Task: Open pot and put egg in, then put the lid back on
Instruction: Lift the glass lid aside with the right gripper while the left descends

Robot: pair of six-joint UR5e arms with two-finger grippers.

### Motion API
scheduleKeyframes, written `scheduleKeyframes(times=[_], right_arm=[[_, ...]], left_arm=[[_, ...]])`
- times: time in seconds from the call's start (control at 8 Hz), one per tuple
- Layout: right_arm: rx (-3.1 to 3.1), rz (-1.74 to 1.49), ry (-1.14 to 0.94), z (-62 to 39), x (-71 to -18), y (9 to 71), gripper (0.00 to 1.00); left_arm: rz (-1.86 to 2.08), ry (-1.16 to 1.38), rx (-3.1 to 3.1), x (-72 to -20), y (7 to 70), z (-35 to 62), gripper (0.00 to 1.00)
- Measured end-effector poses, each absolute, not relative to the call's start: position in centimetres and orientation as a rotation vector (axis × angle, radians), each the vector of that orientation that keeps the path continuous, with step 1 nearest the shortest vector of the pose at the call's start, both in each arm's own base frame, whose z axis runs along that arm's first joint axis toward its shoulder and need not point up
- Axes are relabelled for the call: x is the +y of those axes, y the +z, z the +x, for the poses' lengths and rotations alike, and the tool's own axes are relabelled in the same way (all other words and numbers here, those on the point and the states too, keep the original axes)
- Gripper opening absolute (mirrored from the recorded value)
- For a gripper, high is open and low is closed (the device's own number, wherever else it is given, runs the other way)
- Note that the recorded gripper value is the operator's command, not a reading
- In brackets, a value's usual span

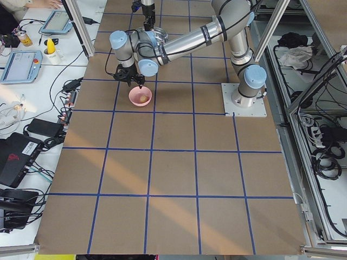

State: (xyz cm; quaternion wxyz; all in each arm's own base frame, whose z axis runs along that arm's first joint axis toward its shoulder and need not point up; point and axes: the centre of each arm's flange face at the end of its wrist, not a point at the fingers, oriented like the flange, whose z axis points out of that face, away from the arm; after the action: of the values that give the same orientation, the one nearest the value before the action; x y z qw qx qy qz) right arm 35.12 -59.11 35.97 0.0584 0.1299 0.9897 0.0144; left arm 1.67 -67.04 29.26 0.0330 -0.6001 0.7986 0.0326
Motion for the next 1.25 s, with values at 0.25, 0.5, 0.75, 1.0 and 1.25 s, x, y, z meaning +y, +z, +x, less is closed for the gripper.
scheduleKeyframes(times=[0.25, 0.5, 0.75, 1.0, 1.25], right_arm=[[3.002, 0.394, 0.049, 33.9, -59.2, 38.8, 0.09], [3.022, 0.364, 0.046, 28.0, -60.4, 41.6, 0.07], [3.081, 0.309, 0.052, 19.1, -61.5, 43.5, 0.05], [3.106, 0.231, 0.104, 10.9, -61.7, 42.2, 0.04], [3.101, 0.204, 0.125, 5.4, -61.4, 39.4, 0.04]], left_arm=[[-1.868, 0.141, 2.422, -67.4, 27.3, 1.7, 0.65], [-1.874, 0.156, 2.408, -67.5, 26.6, 1.8, 0.65], [-1.869, 0.181, 2.399, -67.5, 25.5, 1.8, 0.65], [-1.858, 0.224, 2.388, -67.1, 23.8, 1.7, 0.65], [-1.849, 0.238, 2.386, -67.0, 23.2, 1.7, 0.65]])
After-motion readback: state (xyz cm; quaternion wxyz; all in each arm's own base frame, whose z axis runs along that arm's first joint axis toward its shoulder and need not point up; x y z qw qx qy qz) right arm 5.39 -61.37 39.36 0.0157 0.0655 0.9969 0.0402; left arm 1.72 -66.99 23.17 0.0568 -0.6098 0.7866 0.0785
